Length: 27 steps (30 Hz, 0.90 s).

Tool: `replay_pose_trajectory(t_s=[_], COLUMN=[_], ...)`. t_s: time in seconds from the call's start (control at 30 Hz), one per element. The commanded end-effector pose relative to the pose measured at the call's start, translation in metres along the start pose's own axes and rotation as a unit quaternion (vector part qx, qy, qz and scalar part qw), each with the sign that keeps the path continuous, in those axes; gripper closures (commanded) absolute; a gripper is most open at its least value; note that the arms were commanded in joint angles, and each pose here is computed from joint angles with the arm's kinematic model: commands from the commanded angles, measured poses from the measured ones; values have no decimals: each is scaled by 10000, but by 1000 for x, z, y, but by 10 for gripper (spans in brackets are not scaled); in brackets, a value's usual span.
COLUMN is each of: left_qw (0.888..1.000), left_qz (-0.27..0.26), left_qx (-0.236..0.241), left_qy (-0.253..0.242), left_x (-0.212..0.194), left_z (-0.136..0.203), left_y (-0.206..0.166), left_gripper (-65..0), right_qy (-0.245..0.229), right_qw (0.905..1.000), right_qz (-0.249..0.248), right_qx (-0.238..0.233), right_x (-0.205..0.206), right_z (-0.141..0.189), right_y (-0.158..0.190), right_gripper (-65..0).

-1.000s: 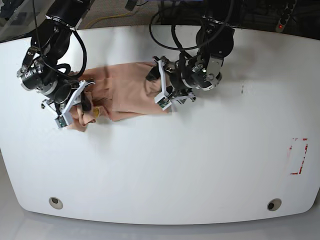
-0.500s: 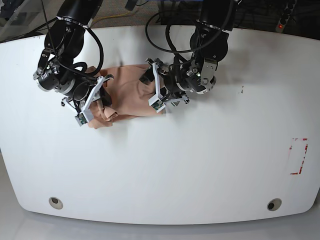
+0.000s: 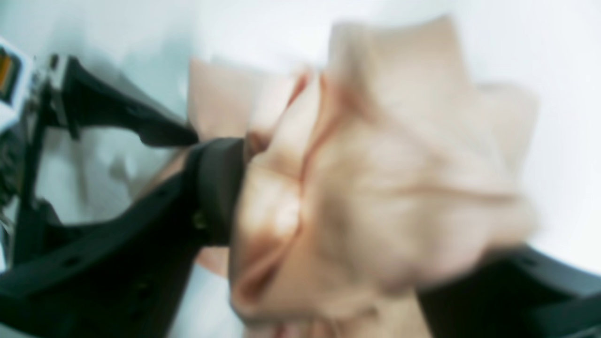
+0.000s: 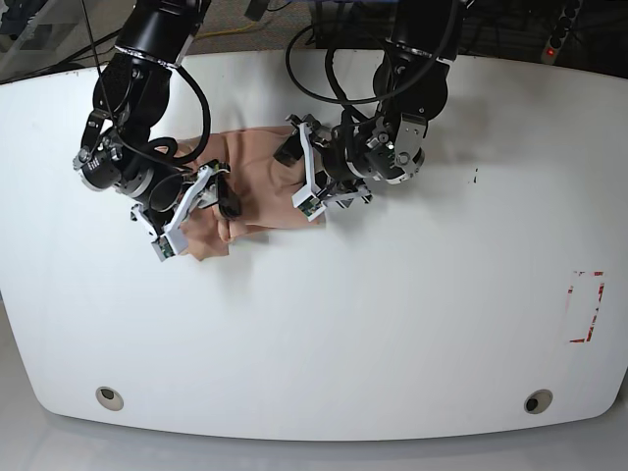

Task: Fold the T-shirt properly
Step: 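Press the folded layers together with both grippers, then release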

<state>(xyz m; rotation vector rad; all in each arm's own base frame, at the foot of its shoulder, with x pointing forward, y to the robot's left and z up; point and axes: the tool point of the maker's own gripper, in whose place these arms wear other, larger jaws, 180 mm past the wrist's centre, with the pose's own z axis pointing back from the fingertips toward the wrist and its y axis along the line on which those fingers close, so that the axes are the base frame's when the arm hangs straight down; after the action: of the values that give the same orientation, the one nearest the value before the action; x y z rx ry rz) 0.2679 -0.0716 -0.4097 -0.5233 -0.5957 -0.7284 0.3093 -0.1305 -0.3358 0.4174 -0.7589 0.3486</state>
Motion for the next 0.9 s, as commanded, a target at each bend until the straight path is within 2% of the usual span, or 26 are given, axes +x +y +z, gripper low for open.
replay_pose_trajectory(t_s=[0.0, 0.17, 0.4, 0.5, 0.7, 0.87], left_qw=[10000, 9999, 9997, 9981, 9902, 9868], left_qz=[-42, -32, -31, 4, 293, 196], left_qx=[40, 41, 51, 315, 657, 936], left_qy=[1, -164, -243, -521, -1200, -1304], left_x=[1, 7, 8, 22, 42, 36], left_z=[0, 0, 3, 19, 58, 87], left_y=[1, 1, 0, 15, 38, 66], left_gripper=[-390, -390, -390, -390, -390, -390], right_qy=[-177, -19, -317, -287, -347, -236], right_qw=[9991, 9959, 9946, 9949, 9981, 9987], right_qz=[300, 656, 816, 815, 488, 441], right_qx=[249, 615, 553, 528, 165, 79], right_x=[17, 17, 29, 27, 18, 11], right_z=[-5, -18, -7, -6, 9, 10], right_y=[18, 47, 53, 51, 25, 17], right_gripper=[-426, -491, -496, -496, -496, -496])
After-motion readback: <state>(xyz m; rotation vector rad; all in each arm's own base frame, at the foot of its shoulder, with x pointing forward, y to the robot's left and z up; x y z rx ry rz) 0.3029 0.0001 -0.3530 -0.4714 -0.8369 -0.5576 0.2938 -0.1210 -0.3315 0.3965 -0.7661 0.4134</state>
